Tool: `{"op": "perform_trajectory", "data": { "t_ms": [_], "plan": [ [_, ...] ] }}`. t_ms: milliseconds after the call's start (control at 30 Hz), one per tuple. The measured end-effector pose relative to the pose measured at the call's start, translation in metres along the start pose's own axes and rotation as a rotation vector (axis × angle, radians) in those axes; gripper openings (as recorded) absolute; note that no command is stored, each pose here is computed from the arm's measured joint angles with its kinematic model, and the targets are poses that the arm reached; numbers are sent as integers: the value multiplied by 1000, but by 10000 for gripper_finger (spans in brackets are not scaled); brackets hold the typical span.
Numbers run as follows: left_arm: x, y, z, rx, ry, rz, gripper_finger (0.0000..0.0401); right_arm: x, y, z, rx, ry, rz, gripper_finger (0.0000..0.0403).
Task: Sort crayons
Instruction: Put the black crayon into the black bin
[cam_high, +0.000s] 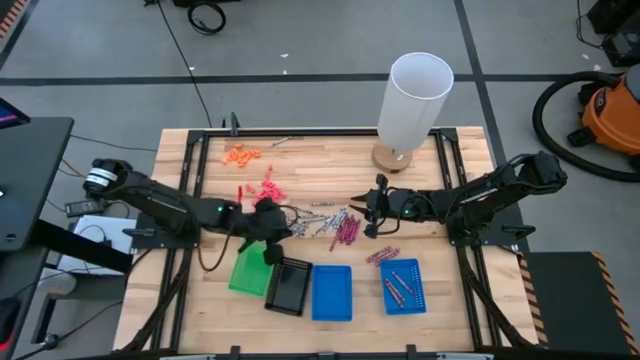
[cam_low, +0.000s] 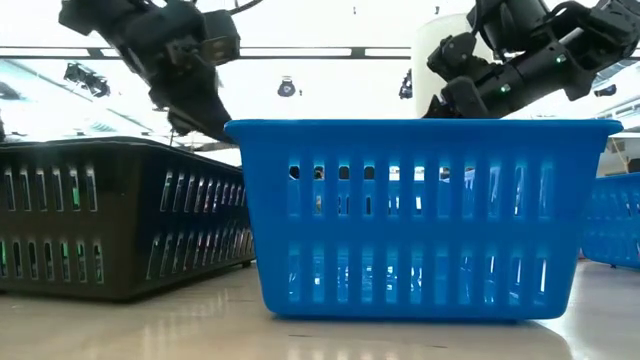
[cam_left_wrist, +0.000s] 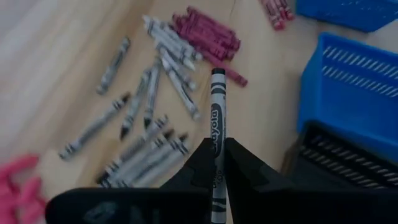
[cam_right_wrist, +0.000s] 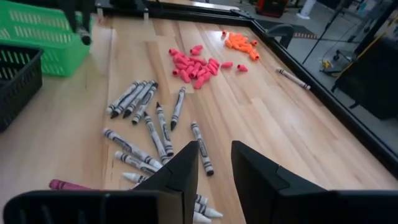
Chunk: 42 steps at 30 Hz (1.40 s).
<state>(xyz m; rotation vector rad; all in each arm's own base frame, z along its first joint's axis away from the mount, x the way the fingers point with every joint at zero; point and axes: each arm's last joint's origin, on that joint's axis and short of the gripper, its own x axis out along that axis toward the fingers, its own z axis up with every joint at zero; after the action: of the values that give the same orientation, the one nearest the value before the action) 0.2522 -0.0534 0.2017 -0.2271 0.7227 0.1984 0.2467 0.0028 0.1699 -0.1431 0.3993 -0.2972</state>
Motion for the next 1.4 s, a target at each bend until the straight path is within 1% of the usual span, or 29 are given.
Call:
{"op": "perform_trajectory", "data": {
  "t_ms": [100,367,500,633,800,1033,1167,1233,1400],
  "plan": [
    [-6,-11,-11,-55,18,34,24,0,0,-1,-23,9,2,105],
    [-25,-45,-29,-217,-10,41,25,0,1,-2,-71,18,22,105],
    [-33,-58,-38,-308,-9,4,25,0,1,-2,-81,19,27,105],
    [-36,-67,-46,-421,8,-34,25,0,2,-2,-75,16,59,105],
    [-30,-72,-48,-498,68,-71,25,-1,5,-2,-59,13,91,105],
    [-20,-70,-42,-564,181,-175,25,-3,10,-1,-62,-1,113,105],
    [-19,-70,-38,-609,209,-223,25,-4,13,1,-25,-20,121,105],
    [-18,-68,-36,-649,227,-231,25,-5,15,2,-12,-25,128,105],
    [-13,-63,-30,-727,211,-224,25,-8,22,2,-33,-33,115,105]
  ]
}}
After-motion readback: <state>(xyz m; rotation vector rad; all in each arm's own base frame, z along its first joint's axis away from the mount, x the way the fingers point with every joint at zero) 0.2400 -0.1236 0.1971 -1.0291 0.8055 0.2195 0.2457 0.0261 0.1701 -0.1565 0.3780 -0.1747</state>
